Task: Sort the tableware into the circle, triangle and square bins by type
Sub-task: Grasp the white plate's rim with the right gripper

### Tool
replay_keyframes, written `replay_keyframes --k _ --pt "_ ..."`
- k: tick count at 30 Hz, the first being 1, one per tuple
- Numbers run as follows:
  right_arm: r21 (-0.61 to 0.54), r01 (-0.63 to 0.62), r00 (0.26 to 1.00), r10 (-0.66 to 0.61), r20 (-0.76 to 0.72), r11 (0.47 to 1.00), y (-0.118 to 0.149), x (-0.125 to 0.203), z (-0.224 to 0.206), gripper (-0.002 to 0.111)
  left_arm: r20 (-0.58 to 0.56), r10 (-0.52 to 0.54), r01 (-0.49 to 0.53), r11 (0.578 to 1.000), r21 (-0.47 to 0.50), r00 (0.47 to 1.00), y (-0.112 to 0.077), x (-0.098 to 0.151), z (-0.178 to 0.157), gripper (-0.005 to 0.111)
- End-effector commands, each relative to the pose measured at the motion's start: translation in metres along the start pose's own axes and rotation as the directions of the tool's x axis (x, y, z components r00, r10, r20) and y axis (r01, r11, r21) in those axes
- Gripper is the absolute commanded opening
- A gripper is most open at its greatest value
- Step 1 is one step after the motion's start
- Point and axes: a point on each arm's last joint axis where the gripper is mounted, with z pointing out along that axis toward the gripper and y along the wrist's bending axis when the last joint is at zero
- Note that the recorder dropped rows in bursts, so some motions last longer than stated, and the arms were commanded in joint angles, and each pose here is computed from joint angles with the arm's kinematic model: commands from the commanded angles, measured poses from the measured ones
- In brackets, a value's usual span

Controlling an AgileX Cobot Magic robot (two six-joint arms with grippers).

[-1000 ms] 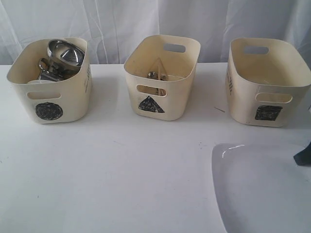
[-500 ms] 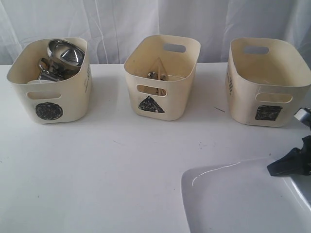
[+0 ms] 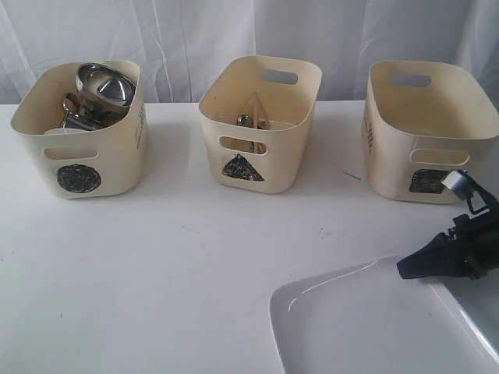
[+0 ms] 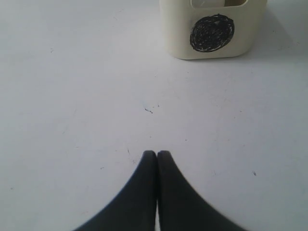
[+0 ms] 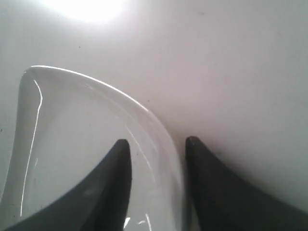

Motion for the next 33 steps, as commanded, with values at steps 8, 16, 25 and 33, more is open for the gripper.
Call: replay_keyframes --k 8,16,25,33 --pt "0.242 0.015 0.99 0.019 -0.138 0.97 -0.022 0.009 0.016 0.0 0.005 -0.007 0.007 1.0 0.001 1.0 0.0 0.0 0.0 0.001" --pt "0.09 -0.084 0.987 0.095 -0.13 0.992 0.01 -0.002 0.012 0.0 0.005 -0.007 0.007 1.0 0.001 1.0 0.0 0.0 0.0 0.001" --pt "0.118 0.037 0.995 -0.026 -0.094 0.992 0.067 -0.036 -0.006 0.0 0.005 -0.007 0.007 1.0 0.001 1.0 0.0 0.0 0.0 0.001" --pt "0.107 -0.061 0.993 0.071 -0.098 0.992 0.086 -0.042 -0.005 0.0 0.005 -0.007 0.007 1.0 0.001 1.0 0.0 0.0 0.0 0.001"
